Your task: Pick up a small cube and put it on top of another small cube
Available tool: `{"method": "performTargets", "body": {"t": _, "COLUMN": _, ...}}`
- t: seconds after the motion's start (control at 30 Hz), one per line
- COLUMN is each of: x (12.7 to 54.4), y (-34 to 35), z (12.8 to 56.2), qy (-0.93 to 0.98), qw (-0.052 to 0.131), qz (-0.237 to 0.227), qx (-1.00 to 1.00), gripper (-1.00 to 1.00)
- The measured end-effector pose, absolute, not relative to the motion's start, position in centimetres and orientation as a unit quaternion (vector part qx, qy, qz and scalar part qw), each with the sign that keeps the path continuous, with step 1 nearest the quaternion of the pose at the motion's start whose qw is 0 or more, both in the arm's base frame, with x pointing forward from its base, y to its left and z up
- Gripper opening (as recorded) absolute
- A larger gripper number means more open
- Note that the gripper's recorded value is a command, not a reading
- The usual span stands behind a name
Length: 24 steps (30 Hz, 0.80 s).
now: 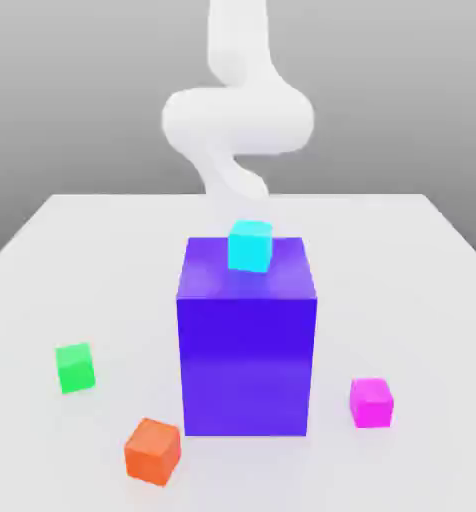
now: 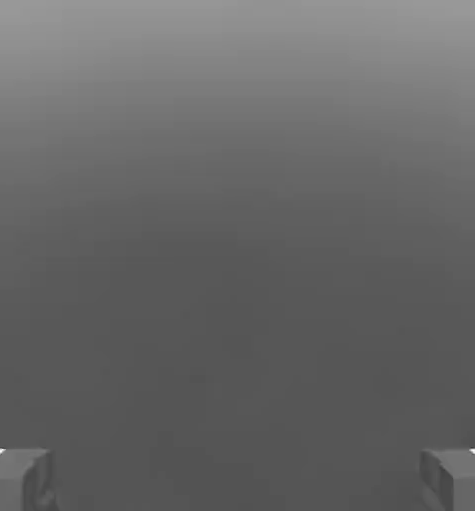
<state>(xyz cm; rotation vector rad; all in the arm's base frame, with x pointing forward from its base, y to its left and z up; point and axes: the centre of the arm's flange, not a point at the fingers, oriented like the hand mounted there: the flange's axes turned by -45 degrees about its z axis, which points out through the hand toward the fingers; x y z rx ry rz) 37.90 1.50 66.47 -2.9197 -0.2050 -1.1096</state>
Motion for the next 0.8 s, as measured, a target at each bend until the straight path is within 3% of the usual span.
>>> {"method": "performTargets", "body": {"t": 0.17, "x": 42.5, "y": 5.8, "z": 56.3, "qy": -0.216, "qw": 0.010, "qz": -0.282, "qx": -0.935, "gripper": 0.00}}
{"method": "performTargets", "body": {"t": 0.37, "x": 43.8, "y": 11.6, "z": 43.8, "qy": -0.387, "qw": 0.012, "qz": -0.196, "qx": -0.901, "gripper": 0.00}}
{"method": "performTargets", "body": {"t": 0.57, "x": 41.0, "y": 16.3, "z": 31.7, "qy": -0.548, "qw": 0.009, "qz": -0.108, "qx": -0.830, "gripper": 0.00}}
{"method": "performTargets", "body": {"t": 0.8, "x": 34.7, "y": 18.8, "z": 19.9, "qy": -0.706, "qw": 0.000, "qz": -0.010, "qx": -0.708, "gripper": 0.00}}
